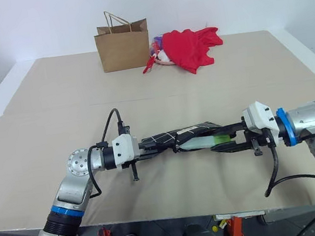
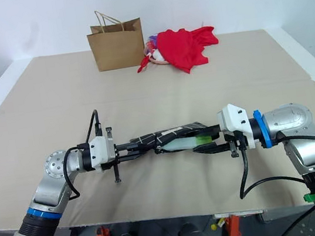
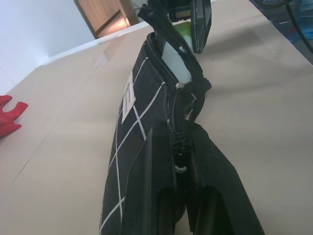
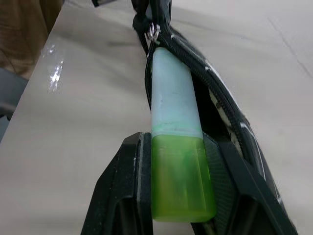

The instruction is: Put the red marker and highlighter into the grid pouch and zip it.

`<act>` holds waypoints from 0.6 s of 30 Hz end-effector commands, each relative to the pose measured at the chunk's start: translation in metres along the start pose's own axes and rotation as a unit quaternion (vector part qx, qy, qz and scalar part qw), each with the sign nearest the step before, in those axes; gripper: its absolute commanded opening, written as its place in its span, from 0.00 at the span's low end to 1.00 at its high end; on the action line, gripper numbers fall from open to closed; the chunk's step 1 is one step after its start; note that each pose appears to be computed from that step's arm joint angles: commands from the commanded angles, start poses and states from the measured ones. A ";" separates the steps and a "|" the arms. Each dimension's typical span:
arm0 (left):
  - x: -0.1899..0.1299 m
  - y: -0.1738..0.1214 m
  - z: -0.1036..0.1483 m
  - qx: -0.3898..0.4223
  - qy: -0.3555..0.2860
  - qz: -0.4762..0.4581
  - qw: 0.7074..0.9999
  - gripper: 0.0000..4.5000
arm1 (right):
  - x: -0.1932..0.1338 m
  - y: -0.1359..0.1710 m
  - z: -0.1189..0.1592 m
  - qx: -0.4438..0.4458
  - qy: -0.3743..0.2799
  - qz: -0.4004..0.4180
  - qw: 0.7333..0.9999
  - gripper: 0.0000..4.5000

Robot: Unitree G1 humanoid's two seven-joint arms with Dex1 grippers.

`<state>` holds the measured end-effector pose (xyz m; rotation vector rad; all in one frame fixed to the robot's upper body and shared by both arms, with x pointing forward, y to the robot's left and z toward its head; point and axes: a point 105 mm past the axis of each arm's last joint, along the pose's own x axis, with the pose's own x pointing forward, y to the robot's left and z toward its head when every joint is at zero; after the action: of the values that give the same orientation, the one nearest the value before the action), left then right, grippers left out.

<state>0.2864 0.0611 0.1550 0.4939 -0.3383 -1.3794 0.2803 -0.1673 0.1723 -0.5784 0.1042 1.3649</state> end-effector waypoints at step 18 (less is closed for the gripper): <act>-0.007 0.010 0.005 0.017 0.002 0.014 1.000 0.00 | -0.007 0.035 0.059 -0.019 -0.120 0.016 0.992 1.00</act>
<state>0.2886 0.0648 0.1538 0.4996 -0.3242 -1.3660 0.2309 -0.1558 0.2009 -0.4652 -0.0130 1.4737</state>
